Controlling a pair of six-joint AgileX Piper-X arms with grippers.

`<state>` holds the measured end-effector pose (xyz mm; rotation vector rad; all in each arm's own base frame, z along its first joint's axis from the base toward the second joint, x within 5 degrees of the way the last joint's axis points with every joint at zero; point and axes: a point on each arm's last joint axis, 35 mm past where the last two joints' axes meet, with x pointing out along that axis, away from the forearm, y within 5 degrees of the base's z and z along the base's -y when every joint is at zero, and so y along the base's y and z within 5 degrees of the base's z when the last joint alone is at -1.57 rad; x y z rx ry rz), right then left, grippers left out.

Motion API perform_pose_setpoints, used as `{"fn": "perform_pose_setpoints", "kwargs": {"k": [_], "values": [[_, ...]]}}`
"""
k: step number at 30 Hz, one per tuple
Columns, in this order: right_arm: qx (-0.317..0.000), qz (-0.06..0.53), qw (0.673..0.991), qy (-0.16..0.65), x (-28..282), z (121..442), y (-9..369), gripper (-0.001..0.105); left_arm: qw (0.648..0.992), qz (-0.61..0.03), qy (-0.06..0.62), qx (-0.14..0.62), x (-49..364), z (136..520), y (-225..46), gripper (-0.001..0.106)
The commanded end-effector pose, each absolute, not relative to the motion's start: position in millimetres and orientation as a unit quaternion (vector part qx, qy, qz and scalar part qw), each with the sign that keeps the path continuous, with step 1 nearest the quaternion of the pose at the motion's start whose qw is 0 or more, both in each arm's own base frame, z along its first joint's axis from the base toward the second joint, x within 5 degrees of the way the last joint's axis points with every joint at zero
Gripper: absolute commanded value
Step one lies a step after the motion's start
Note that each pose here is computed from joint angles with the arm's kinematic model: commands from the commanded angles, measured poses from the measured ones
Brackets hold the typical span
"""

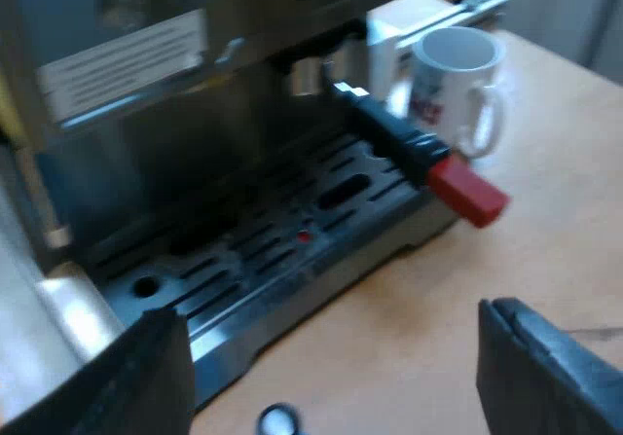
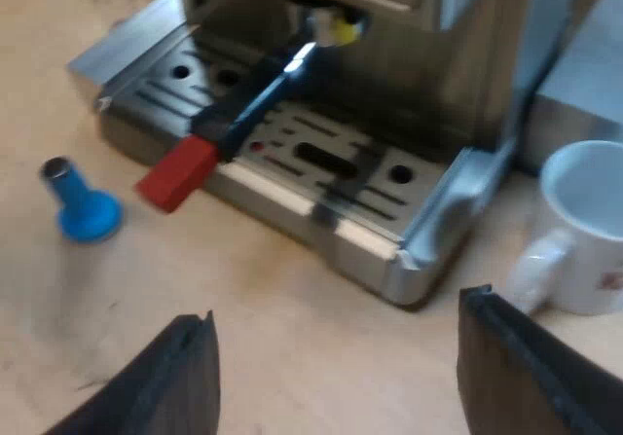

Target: Grind coffee beans and then tamp

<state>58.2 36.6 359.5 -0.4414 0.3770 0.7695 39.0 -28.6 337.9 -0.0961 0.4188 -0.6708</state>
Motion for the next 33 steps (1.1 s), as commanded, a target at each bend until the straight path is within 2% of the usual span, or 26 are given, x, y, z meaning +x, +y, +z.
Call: {"fn": "perform_pose_setpoints", "kwargs": {"k": [1,7,13,21,26,33], "values": [[-0.215,0.411,0.869,0.17,60,363,43,0.055,0.91,-0.362,0.197,-0.041,43,343,-34,0.064],[-0.225,0.469,0.837,0.17,61,360,54,0.055,0.885,-0.427,0.184,0.006,51,344,-47,0.064],[-0.242,0.494,0.82,0.158,56,361,60,0.055,0.871,-0.452,0.192,0.022,57,343,-56,0.064],[-0.263,0.494,0.815,0.148,52,361,64,0.055,0.849,-0.478,0.223,0.019,68,338,-66,0.064],[-0.25,0.484,0.828,0.131,52,365,68,0.055,0.849,-0.483,0.211,0.037,73,332,-71,0.064],[-0.247,0.493,0.823,0.138,55,363,81,0.055,0.851,-0.484,0.2,0.036,77,327,-73,0.064]]}}
